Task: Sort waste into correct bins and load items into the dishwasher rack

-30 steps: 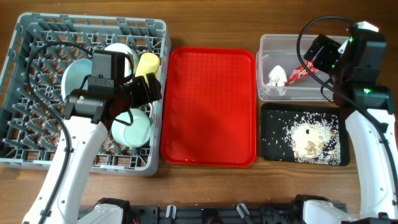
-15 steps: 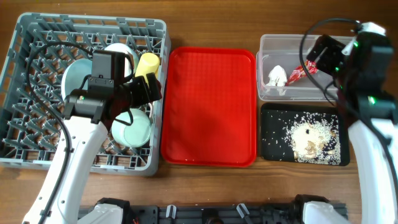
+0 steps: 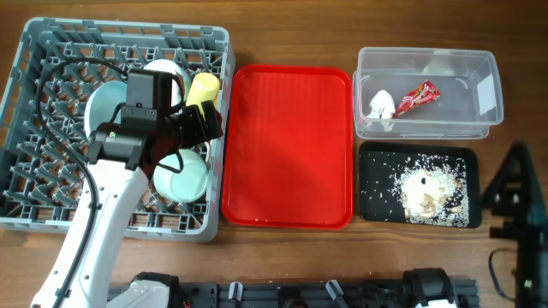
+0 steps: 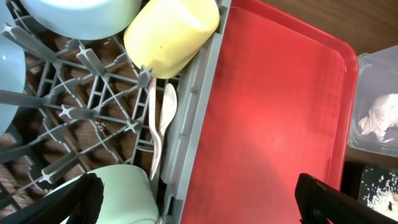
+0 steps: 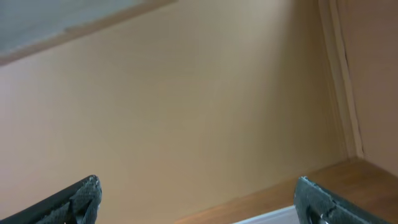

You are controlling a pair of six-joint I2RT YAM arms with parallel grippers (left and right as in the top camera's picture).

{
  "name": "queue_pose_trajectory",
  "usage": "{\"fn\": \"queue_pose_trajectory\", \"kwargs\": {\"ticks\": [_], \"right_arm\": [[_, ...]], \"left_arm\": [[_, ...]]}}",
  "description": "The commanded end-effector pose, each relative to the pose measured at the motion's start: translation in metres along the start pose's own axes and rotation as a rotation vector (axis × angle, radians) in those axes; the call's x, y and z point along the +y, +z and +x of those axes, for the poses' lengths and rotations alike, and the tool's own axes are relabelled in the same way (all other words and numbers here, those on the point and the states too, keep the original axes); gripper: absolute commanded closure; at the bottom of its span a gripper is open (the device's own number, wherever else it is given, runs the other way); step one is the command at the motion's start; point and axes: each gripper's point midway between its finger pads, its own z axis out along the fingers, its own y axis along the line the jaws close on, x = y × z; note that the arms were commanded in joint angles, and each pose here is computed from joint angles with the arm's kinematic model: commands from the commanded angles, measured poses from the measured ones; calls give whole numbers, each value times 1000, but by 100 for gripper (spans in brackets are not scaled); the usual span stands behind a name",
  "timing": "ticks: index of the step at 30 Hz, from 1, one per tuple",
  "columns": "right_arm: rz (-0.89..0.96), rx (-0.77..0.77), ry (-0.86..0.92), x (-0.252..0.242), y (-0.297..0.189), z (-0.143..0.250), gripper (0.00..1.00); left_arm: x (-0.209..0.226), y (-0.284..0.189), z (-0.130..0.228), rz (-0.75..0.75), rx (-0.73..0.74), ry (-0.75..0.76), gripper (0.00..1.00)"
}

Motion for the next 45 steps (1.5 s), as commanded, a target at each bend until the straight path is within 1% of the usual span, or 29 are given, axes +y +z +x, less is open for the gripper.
{"fn": "queue_pose_trajectory", "kwargs": {"ticks": [1, 3, 6, 9, 12, 14, 16, 19, 22, 25, 28, 32, 45], "right_arm": [[-43, 26, -35, -4, -4, 37, 0], [-84, 18, -93, -4, -1, 60, 0], [-199, -47, -169, 3, 9, 104, 0], [-259, -88, -162, 0, 16, 145, 0], [-265, -97, -159, -9, 22, 181, 0], [-247, -53, -163, -20, 27, 213, 0], [-239, -14, -167, -25, 29, 232, 0], [-226, 37, -172, -34, 31, 259, 0], [-210, 96, -192, -39, 31, 273, 0], [-180, 221, -248, -51, 27, 304, 0], [-159, 236, -306, -59, 28, 307, 0], [-128, 229, -331, -68, 29, 304, 0], [-128, 229, -329, -68, 29, 304, 0]], "left_arm": [[-2, -1, -4, 12, -5, -16, 0], [-2, -1, -4, 12, -5, -16, 0], [-2, -1, -4, 12, -5, -16, 0], [-2, -1, -4, 12, -5, -16, 0], [-2, -1, -4, 12, -5, -16, 0], [-2, -1, -4, 12, -5, -16, 0], [-2, -1, -4, 12, -5, -16, 0], [-2, -1, -4, 12, -5, -16, 0], [-2, -1, -4, 12, -5, -16, 0], [-2, -1, -4, 12, -5, -16, 0], [-2, -1, -4, 12, -5, -16, 0], [-2, -1, -4, 12, -5, -16, 0], [-2, -1, -4, 12, -5, -16, 0]]}}
